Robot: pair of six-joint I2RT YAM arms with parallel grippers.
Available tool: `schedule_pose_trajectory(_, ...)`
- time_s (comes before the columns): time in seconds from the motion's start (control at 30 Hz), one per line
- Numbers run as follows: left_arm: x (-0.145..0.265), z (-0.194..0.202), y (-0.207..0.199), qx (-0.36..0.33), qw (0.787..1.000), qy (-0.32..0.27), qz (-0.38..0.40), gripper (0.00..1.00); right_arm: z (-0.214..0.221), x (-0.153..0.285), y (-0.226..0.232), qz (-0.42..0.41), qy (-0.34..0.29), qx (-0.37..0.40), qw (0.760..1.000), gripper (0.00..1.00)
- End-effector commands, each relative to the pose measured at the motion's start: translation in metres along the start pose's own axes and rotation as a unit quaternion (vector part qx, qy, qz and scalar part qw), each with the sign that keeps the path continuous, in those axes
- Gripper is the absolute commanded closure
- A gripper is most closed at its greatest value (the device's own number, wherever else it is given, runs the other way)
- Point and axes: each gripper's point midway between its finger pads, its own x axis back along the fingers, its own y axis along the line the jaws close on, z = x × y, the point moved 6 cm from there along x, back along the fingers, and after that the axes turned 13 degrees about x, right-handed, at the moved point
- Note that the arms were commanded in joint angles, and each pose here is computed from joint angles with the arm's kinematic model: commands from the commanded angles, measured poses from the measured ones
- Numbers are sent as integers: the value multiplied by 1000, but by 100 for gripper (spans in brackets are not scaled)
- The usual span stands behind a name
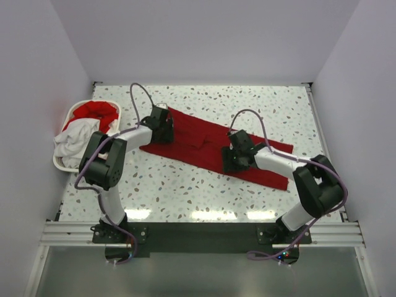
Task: Fold and stack the t-shirts
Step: Fold the tshirt
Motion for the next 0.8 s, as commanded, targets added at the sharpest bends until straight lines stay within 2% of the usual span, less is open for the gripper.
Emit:
schedule_pose_trajectory(0.0, -15, -35, -12, -63, 997, -36, -8, 27, 68, 3, 53, -79, 112, -19, 990, 39)
schedule_pose_trajectory(0.17, -20, -77, -36, -78, 993, -88, 6, 11, 70, 23, 135, -169, 108, 61, 978, 38)
schedule_pose_trajectory(0.23, -12, -90, -42, -70, 992, -108, 13, 10, 47, 32, 145, -179, 80, 73, 978, 38)
schedule_pose_trajectory(0.4, 54, -140, -45, -40, 977, -206, 27, 2, -21, 61, 149, -183, -16, 144, 972, 37)
schedule_pose_trajectory(0.47, 87, -156, -39, -25, 969, -244, 31, 0, -39, 56, 143, -181, -21, 151, 972, 37)
schedule_pose_trajectory(0.5, 97, -160, -35, -20, 967, -252, 29, 0, -56, 60, 145, -193, -40, 161, 967, 37)
schedule_pose_trajectory(0.63, 142, -160, -25, -3, 960, -276, 41, 0, -95, 32, 140, -246, -60, 136, 958, 42)
schedule_pose_trajectory(0.7, 160, -147, -18, 1, 960, -274, 64, 0, -125, 25, 141, -280, -92, 128, 947, 43)
schedule_pose_trajectory(0.73, 165, -139, -18, 5, 961, -265, 82, 0, -132, 20, 141, -286, -96, 126, 945, 44)
schedule_pose_trajectory(0.77, 171, -125, -11, 4, 962, -259, 90, 0, -135, -2, 139, -291, -82, 120, 945, 44)
